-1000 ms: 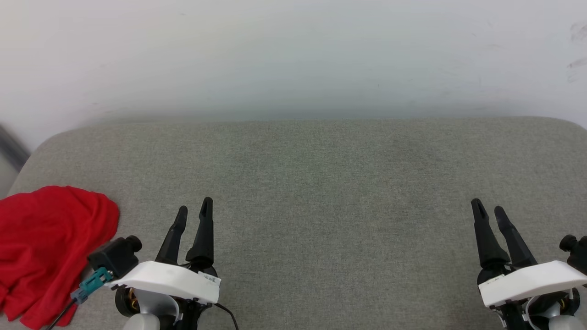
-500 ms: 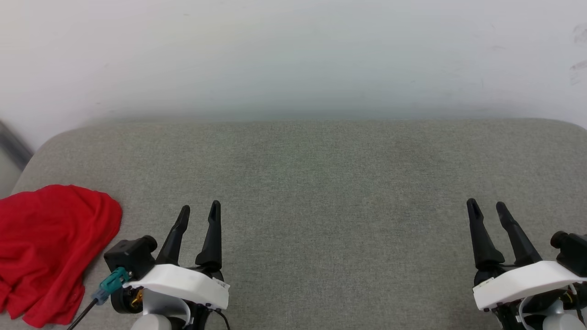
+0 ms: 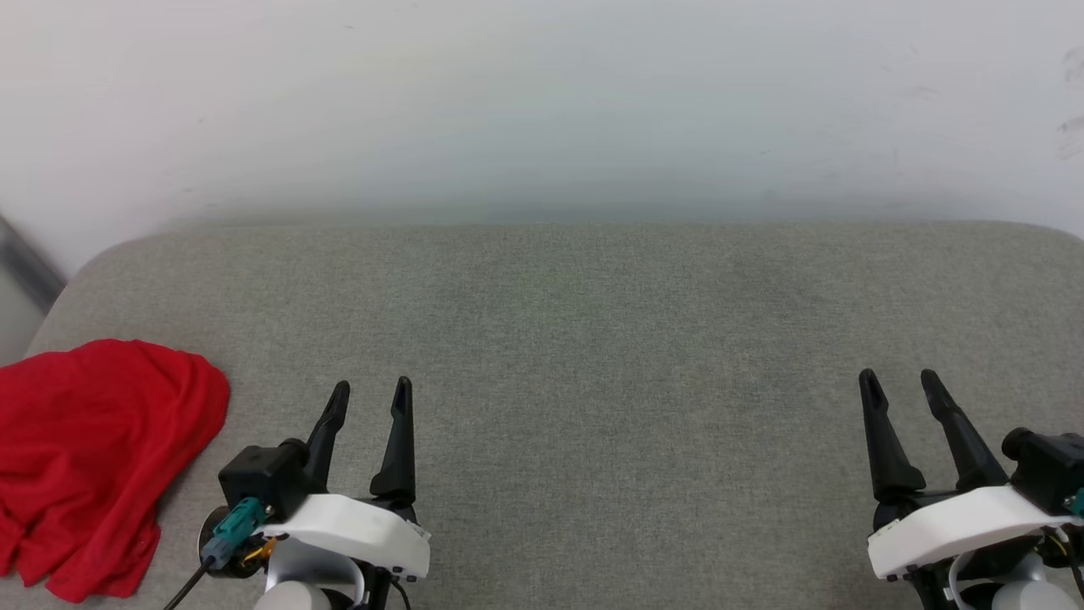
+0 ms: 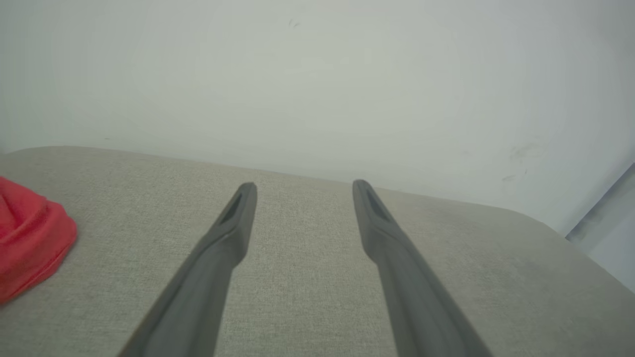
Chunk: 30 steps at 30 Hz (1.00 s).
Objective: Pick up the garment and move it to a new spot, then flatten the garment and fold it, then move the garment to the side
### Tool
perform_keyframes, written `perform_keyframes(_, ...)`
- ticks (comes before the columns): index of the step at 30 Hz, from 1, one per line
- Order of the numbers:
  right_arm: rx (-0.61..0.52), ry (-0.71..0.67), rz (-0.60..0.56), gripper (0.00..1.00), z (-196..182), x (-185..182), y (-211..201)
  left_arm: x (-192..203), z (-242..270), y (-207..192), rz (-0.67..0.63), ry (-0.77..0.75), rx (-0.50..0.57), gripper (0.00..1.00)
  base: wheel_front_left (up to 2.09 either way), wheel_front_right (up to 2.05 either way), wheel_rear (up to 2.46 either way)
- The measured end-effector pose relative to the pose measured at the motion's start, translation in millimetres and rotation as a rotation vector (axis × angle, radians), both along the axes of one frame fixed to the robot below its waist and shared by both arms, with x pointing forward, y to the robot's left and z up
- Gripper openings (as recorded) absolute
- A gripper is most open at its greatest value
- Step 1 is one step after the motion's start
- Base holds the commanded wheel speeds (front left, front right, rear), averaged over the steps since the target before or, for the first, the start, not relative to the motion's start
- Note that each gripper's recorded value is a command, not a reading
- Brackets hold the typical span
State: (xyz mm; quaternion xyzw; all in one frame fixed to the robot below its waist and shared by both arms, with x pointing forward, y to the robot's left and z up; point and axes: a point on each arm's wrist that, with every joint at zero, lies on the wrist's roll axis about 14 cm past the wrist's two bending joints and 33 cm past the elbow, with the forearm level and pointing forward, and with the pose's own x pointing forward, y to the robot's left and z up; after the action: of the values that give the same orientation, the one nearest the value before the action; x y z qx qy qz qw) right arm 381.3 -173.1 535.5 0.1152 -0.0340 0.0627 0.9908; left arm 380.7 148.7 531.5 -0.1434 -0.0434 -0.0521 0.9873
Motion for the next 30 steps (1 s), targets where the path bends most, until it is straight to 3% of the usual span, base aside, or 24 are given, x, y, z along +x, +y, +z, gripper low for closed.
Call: perform_keyframes(30,-0.189,-0.032,-0.003,1.0,0.3,-3.6,7.3,-0.3,0.8,-3.7,0.014,-0.058,0.222,1.0,0.0,0.0,0.0)
